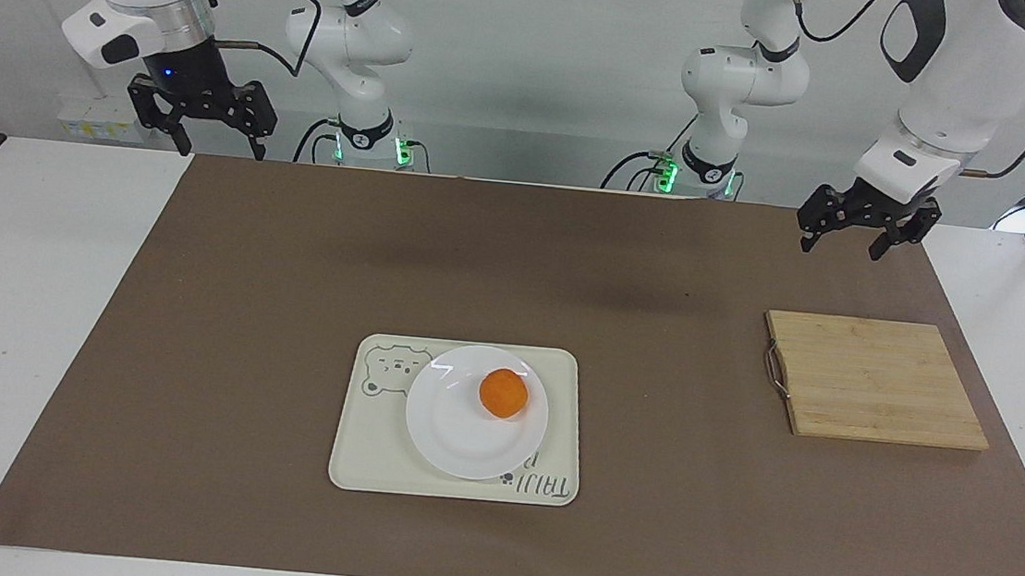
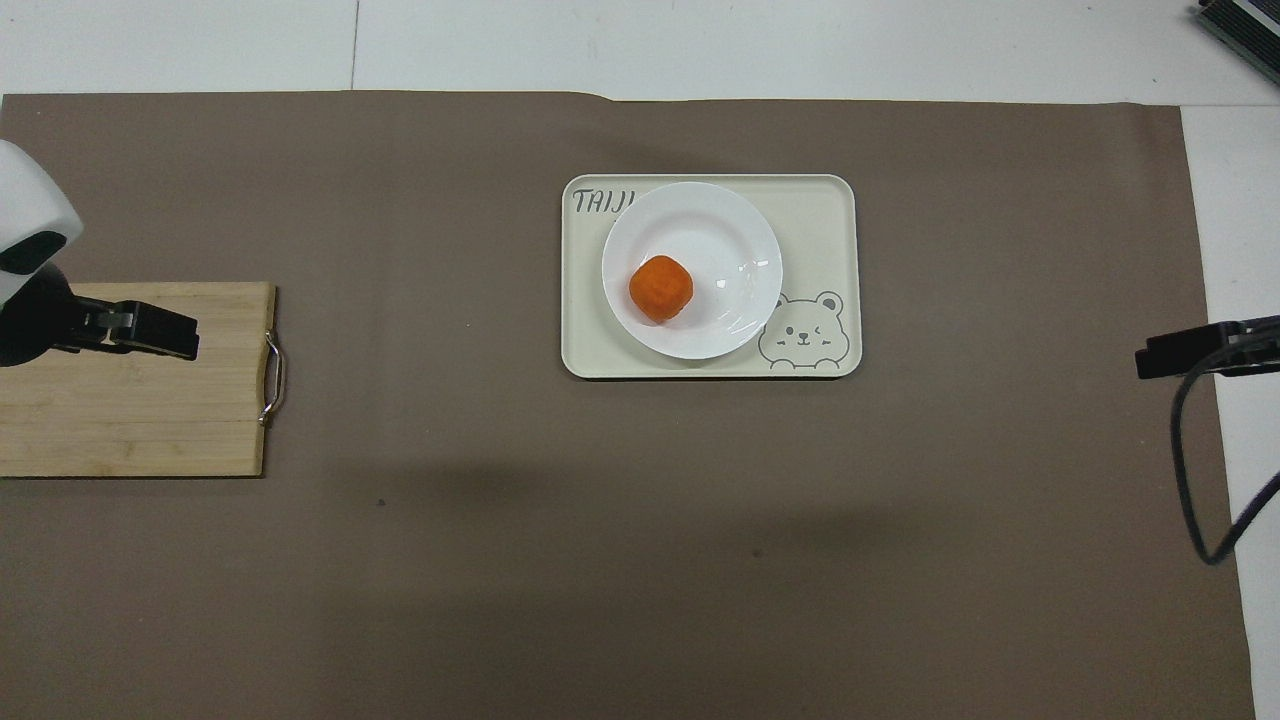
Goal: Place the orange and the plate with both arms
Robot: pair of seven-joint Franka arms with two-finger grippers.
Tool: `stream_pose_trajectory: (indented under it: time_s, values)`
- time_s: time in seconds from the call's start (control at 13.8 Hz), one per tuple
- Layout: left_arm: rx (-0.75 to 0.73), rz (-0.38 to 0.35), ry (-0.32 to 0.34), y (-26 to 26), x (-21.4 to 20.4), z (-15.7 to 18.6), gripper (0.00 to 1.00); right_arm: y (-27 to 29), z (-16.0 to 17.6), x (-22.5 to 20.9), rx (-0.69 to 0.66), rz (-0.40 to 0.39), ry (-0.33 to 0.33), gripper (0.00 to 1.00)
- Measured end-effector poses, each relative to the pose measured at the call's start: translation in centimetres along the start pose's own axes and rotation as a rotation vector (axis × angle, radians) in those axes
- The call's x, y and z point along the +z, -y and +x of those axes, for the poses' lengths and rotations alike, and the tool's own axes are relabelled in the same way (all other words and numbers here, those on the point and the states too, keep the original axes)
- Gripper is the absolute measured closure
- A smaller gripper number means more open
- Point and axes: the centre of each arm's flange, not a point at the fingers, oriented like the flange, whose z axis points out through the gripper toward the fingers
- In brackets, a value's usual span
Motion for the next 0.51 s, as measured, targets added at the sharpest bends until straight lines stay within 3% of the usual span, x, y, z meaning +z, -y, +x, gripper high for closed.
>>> stream_pose_trajectory:
  time_s: [0.51]
  values:
    - [0.000,0.000,0.000,0.00,0.00,0.00,0.00,-0.09,0.00,-0.02,-0.003,-0.007,-0.001,0.00]
